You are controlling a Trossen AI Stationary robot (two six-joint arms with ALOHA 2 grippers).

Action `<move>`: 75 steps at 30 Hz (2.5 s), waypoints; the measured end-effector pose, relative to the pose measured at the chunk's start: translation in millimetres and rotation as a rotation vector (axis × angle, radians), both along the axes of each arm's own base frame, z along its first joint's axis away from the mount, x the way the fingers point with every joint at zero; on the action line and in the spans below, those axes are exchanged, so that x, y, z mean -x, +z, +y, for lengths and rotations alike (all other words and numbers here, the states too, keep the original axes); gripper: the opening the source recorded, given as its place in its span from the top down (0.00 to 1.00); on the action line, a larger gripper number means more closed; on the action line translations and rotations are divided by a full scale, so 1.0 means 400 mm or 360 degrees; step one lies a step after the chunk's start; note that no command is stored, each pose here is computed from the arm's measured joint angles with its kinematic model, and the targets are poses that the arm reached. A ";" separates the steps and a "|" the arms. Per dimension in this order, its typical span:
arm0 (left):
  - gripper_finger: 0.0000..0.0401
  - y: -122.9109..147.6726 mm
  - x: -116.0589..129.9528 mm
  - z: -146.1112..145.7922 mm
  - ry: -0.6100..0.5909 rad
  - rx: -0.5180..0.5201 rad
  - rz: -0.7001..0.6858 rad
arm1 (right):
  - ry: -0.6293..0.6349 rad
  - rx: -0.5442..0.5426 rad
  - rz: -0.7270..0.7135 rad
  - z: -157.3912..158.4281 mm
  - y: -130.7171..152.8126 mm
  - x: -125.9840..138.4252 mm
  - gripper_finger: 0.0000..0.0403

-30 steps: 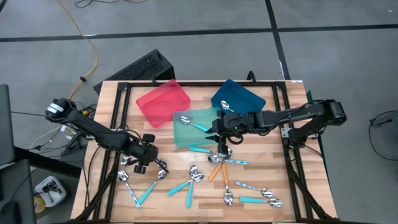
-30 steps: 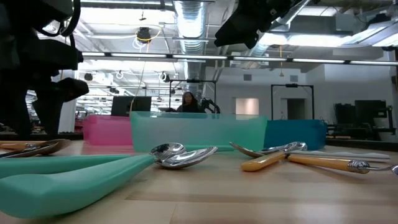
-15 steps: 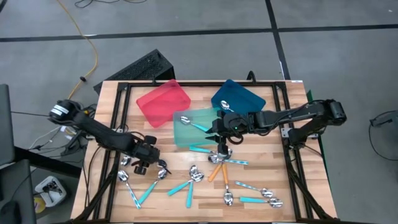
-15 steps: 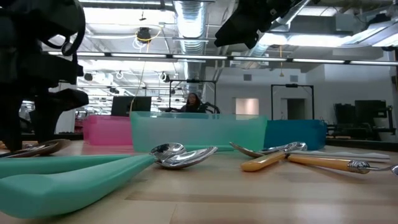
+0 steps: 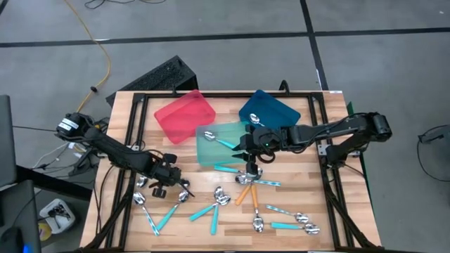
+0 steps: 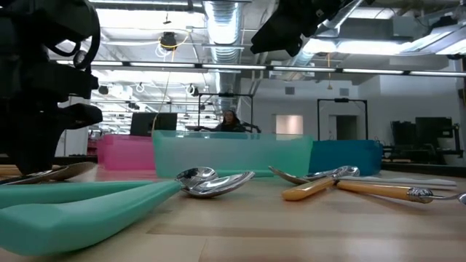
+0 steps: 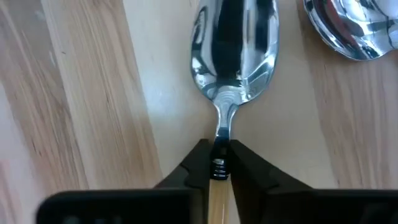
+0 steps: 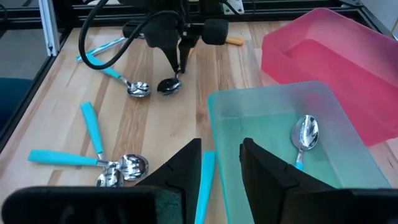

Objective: Sort silverware by color (type)
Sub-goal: Put the orange spoon into the red bin

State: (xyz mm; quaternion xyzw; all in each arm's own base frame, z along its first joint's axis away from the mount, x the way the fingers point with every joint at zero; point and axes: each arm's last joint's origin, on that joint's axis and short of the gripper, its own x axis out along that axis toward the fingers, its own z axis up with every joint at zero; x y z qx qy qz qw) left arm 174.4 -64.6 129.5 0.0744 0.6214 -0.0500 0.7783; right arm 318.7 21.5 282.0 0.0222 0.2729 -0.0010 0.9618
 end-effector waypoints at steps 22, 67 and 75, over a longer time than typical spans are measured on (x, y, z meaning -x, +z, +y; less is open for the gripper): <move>0.97 0.119 -0.042 -0.002 0.0136 -0.0120 -0.0414 | -0.0025 -0.0044 -0.0054 0.000 0.007 -0.004 0.67; 0.96 0.348 -0.124 0.056 0.0949 -0.0992 -0.1634 | -0.0517 0.0375 -0.0784 -0.004 0.000 -0.166 0.48; 0.96 0.350 -0.128 0.068 0.0960 -0.1026 -0.1624 | -0.0541 0.0332 -0.0878 -0.004 0.029 -0.201 0.35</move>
